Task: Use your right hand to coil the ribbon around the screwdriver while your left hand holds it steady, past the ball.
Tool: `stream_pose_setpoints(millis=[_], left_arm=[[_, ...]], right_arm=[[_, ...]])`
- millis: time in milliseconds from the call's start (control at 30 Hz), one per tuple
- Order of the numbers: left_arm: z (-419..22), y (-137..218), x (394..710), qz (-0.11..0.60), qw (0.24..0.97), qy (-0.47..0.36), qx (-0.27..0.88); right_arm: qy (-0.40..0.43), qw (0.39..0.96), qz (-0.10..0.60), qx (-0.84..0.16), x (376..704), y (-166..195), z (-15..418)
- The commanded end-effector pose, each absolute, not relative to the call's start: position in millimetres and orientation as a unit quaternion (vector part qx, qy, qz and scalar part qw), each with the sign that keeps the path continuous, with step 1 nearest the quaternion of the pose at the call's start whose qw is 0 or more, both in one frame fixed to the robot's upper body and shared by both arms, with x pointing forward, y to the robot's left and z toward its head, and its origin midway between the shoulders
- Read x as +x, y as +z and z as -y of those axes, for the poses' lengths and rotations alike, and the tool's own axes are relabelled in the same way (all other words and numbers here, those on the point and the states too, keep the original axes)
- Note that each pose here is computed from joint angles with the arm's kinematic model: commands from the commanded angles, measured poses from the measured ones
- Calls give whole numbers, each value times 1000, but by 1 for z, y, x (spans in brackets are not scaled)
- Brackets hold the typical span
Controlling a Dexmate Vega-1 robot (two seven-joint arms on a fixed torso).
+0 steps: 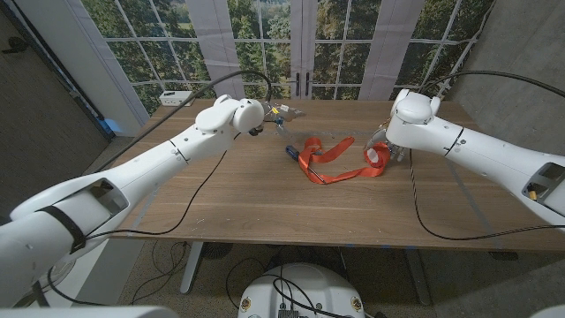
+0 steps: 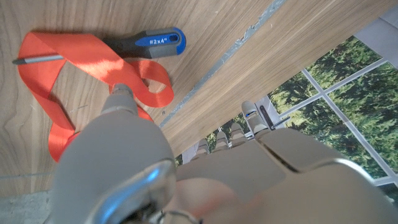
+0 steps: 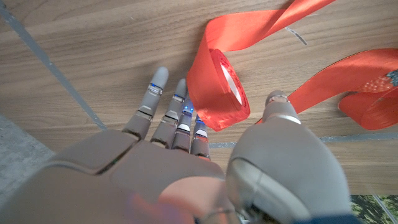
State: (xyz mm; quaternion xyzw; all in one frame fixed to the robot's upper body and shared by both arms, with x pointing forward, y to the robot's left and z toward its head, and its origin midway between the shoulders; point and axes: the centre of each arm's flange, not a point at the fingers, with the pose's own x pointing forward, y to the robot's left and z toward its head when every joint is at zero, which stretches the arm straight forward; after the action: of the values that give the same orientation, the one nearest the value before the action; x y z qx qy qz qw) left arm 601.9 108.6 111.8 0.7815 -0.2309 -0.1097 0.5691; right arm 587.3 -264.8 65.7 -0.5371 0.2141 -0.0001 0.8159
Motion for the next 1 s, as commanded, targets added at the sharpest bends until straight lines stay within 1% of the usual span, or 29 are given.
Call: stream_pose_setpoints(millis=[33,167,233,300,333,367,400,433,500,533,567,633,700,767,867,967,1000], left_arm=[[-131,120,589,343,620,-85,700],[-136,120,588,362,630,-84,682],[-140,118,588,384,642,-77,659],[-144,118,588,391,652,-80,644],[-146,116,588,401,657,-73,634],[-149,116,587,411,665,-68,620],[-151,117,587,411,668,-74,616],[-152,117,587,415,669,-70,612],[-157,113,587,437,682,-58,584],[-159,113,588,434,693,-72,571],[-160,114,590,437,701,-83,558],[-165,112,591,452,719,-80,522],[-167,113,592,439,724,-96,524],[-170,110,592,443,728,-103,513],[-175,105,594,448,739,-109,491],[-182,99,597,459,766,-113,435],[-185,96,596,470,772,-100,417]], right_arm=[[-19,843,-126,-523,560,82,263],[-29,856,-71,-511,550,86,263],[-50,854,-52,-515,546,86,261],[-51,856,-12,-514,545,84,261],[-66,862,7,-502,544,82,260],[-81,857,36,-507,543,80,259],[-80,851,83,-513,543,77,258],[-88,860,100,-493,542,73,258],[-90,860,138,-483,542,71,258],[-85,863,159,-471,543,69,259],[-93,867,159,-462,542,69,258],[-95,865,186,-456,543,68,258],[-108,876,216,-417,543,64,258],[-76,876,250,-406,546,62,261],[-37,887,280,-365,555,56,262],[-28,888,310,-338,561,51,261],[-37,879,339,-333,561,49,260]])
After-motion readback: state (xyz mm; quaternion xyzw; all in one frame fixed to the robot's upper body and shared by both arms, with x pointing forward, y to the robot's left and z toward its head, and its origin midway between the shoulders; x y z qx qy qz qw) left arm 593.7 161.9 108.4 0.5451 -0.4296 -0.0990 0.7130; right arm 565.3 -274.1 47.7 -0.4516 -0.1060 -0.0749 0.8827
